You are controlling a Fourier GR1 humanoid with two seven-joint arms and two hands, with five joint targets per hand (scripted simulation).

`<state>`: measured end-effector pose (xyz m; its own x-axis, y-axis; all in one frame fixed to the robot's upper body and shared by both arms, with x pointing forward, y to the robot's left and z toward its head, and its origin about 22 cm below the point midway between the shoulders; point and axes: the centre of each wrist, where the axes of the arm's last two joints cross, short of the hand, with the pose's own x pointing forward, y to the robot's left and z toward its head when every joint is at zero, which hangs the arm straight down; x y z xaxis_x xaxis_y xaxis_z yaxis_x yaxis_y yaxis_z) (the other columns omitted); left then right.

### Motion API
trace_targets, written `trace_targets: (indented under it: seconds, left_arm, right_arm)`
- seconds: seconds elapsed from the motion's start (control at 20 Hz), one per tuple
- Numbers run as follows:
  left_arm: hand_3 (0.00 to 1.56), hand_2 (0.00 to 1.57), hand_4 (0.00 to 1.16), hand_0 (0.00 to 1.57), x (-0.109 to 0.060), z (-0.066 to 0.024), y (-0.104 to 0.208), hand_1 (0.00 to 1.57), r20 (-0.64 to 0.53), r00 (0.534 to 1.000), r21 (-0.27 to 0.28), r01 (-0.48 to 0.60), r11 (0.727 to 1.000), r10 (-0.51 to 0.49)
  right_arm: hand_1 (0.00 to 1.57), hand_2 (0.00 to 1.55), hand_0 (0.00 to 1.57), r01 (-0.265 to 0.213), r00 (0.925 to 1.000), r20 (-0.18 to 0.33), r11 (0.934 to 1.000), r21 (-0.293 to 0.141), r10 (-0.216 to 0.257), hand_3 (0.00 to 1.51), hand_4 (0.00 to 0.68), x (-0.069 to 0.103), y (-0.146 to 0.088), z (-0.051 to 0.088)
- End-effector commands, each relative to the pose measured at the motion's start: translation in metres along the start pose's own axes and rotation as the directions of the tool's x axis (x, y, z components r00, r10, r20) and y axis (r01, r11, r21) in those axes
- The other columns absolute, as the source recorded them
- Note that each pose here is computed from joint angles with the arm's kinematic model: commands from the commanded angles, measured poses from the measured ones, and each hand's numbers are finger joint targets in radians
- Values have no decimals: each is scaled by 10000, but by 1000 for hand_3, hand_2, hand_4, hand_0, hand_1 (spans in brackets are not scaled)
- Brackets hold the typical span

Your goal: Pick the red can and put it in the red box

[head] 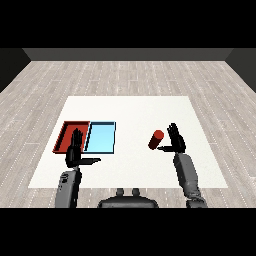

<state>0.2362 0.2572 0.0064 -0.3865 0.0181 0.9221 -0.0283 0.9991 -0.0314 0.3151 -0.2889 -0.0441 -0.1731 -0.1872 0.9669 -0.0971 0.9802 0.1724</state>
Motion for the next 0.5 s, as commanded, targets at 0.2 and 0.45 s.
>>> trace_targets:
  seconds: [0.2, 0.45]
  left_arm:
    - [0, 0, 0, 0, 78, 27, -73, 0, 47, 10000, 0, 33, 10000, -33]
    - [0, 0, 0, 0, -92, 131, 123, 0, 88, 10000, -47, 43, 10000, -43]
  right_arm:
    - [0, 0, 0, 549, 9984, -155, 9984, -133, -551, 0, 0, -169, 1, 16]
    - [0, 0, 0, 417, 9991, -122, 9991, -43, -418, 0, 0, -371, 94, 10]
